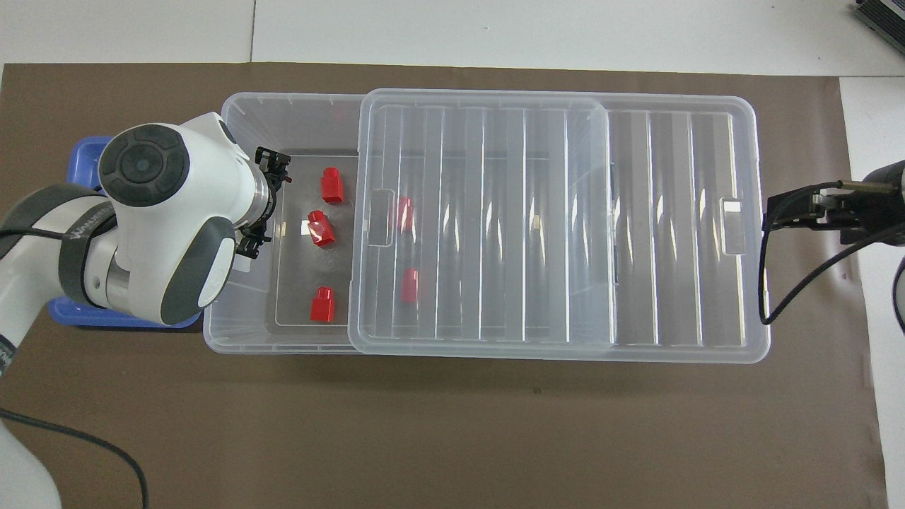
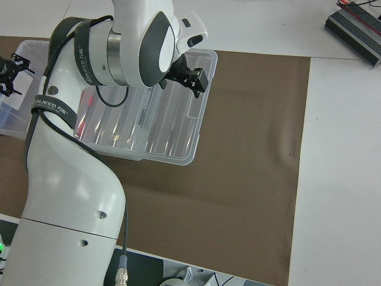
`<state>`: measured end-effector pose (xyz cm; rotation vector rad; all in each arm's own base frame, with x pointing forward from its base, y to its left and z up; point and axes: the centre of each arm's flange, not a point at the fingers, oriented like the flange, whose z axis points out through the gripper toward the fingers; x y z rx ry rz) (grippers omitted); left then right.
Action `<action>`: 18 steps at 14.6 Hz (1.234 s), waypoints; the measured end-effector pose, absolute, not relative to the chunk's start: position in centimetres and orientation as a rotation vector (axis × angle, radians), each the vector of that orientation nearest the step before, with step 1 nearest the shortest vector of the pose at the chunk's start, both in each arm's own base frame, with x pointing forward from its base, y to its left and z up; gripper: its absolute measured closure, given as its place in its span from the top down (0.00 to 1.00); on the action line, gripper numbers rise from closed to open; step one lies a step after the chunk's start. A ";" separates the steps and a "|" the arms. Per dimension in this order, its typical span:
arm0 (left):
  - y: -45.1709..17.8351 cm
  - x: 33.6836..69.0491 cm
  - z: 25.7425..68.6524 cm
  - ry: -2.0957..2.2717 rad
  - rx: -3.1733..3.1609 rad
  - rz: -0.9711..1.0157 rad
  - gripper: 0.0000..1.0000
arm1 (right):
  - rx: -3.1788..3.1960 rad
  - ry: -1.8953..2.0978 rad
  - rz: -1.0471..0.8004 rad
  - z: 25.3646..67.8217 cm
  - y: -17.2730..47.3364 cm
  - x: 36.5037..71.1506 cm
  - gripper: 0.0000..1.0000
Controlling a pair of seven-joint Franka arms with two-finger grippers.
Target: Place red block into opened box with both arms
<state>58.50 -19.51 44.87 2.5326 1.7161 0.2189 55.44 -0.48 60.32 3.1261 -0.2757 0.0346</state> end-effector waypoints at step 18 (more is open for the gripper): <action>-0.4 55.5 59.4 0.001 3.224 -0.114 1.00 | 3.126 -0.276 0.033 60.3 -0.5 55.4 1.00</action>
